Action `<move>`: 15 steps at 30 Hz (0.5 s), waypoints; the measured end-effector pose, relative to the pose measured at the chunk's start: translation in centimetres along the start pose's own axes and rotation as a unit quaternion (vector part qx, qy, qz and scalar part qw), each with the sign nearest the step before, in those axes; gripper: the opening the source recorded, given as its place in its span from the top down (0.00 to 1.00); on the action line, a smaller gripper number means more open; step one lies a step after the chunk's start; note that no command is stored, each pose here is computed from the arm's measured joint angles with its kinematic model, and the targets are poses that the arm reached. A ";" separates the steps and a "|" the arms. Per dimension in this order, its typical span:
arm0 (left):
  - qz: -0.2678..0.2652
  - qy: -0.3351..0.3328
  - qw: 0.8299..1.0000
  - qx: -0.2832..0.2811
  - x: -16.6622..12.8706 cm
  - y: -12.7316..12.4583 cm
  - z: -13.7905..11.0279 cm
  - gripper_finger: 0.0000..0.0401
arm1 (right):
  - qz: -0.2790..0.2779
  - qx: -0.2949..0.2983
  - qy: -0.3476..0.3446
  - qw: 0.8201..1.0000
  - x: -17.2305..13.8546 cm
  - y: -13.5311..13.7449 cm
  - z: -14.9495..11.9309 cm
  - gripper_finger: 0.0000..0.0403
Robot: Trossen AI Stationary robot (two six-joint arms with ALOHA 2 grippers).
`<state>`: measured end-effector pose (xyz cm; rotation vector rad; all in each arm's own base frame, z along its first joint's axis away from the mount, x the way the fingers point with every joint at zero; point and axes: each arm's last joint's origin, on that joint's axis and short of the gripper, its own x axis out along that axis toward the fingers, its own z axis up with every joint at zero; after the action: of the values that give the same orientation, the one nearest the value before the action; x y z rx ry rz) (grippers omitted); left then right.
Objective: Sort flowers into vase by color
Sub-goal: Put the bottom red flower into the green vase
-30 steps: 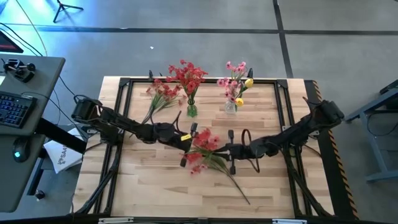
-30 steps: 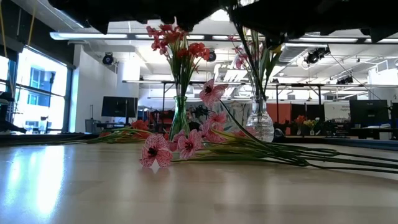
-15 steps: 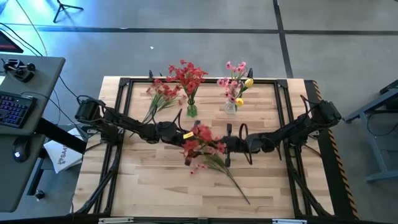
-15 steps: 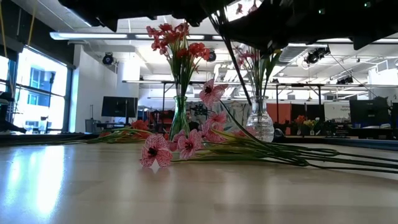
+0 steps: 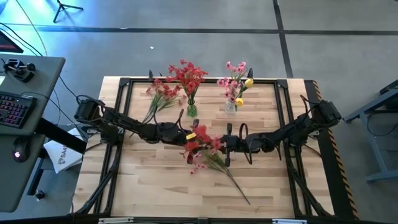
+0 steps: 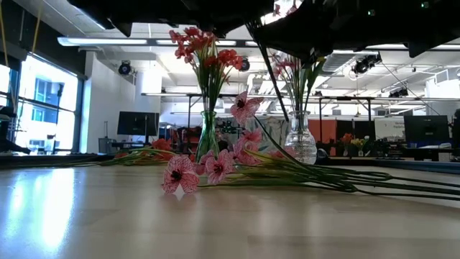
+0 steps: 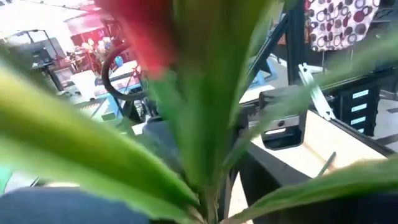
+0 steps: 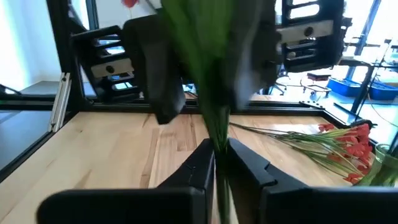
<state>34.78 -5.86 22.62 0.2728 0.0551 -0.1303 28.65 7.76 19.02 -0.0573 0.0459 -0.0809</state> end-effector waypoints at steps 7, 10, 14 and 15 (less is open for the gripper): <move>-0.002 0.026 1.000 0.001 0.2 -0.1 0.4 0.96 | -0.005 0.007 0.014 1.000 -0.1 -0.1 -0.2 0.69; 0.044 0.091 0.995 0.009 -0.8 -0.1 1.0 0.98 | -0.032 -0.004 0.054 0.998 -0.8 -0.2 0.0 0.61; 0.153 0.188 0.970 0.000 -4.1 0.8 2.7 0.98 | -0.103 0.011 0.115 0.988 -2.5 -0.7 0.4 0.57; 0.178 0.202 0.963 -0.007 -5.2 1.3 3.2 0.98 | -0.116 0.013 0.127 0.985 -3.0 -0.8 0.4 0.56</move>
<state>29.96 -4.89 26.38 0.2886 0.4107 0.2868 25.66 7.23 19.63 -0.0258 0.2931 -0.3225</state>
